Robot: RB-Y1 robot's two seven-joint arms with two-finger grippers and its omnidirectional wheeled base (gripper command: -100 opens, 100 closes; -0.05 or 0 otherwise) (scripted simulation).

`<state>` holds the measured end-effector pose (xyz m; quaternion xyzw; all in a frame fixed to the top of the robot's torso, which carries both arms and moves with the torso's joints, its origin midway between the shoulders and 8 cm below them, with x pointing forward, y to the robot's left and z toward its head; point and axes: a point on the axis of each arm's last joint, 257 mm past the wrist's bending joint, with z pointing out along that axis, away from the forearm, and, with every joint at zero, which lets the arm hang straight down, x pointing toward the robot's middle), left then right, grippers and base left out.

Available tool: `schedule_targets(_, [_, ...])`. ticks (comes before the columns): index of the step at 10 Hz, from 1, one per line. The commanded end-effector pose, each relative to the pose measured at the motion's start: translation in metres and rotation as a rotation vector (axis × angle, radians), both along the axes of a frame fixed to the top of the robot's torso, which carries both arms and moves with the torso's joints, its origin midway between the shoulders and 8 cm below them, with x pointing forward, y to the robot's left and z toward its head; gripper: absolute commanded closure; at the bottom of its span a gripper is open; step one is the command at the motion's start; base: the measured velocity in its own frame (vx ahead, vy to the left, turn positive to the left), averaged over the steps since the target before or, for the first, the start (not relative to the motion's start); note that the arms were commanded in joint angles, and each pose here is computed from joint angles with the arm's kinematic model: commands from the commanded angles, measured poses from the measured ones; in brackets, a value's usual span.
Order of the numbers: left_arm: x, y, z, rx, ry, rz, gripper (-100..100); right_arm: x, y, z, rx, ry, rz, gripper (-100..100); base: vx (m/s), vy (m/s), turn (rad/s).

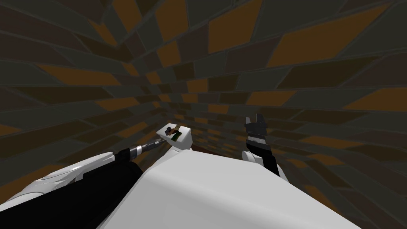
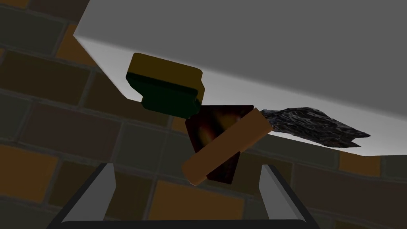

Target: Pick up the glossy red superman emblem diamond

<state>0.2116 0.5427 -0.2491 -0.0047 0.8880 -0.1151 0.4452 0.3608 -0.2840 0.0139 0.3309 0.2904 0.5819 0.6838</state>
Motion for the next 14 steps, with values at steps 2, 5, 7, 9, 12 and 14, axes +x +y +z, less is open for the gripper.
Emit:
schedule_targets(2, [-0.005,0.015,0.001,0.063,0.061,-0.045,-100,0.000,0.000,0.000,0.000,0.000,0.000,0,0.007,-0.015,-0.124])
schedule_targets(5, [-0.018,0.040,0.000,0.156,0.154,-0.102,-100,0.000,0.000,0.000,0.000,0.000,0.000,0,0.004,-0.016,-0.109])
schedule_targets(7, [-0.020,0.051,0.002,0.203,0.201,-0.141,-100,0.000,0.000,0.000,0.000,0.000,0.000,0,0.002,-0.015,-0.100])
schedule_targets(9, [-0.021,0.061,0.004,0.250,0.246,-0.181,-100,0.000,0.000,0.000,0.000,0.000,0.000,0,-0.001,-0.021,-0.129])
schedule_targets(12, [-0.025,0.080,0.007,0.327,0.323,-0.244,-100,0.000,0.000,0.000,0.000,0.000,0.000,0,-0.005,-0.012,-0.092])
schedule_targets(14, [-0.026,0.088,0.009,0.362,0.358,-0.274,-100,0.000,0.000,0.000,0.000,0.000,0.000,0,-0.009,-0.017,-0.100])
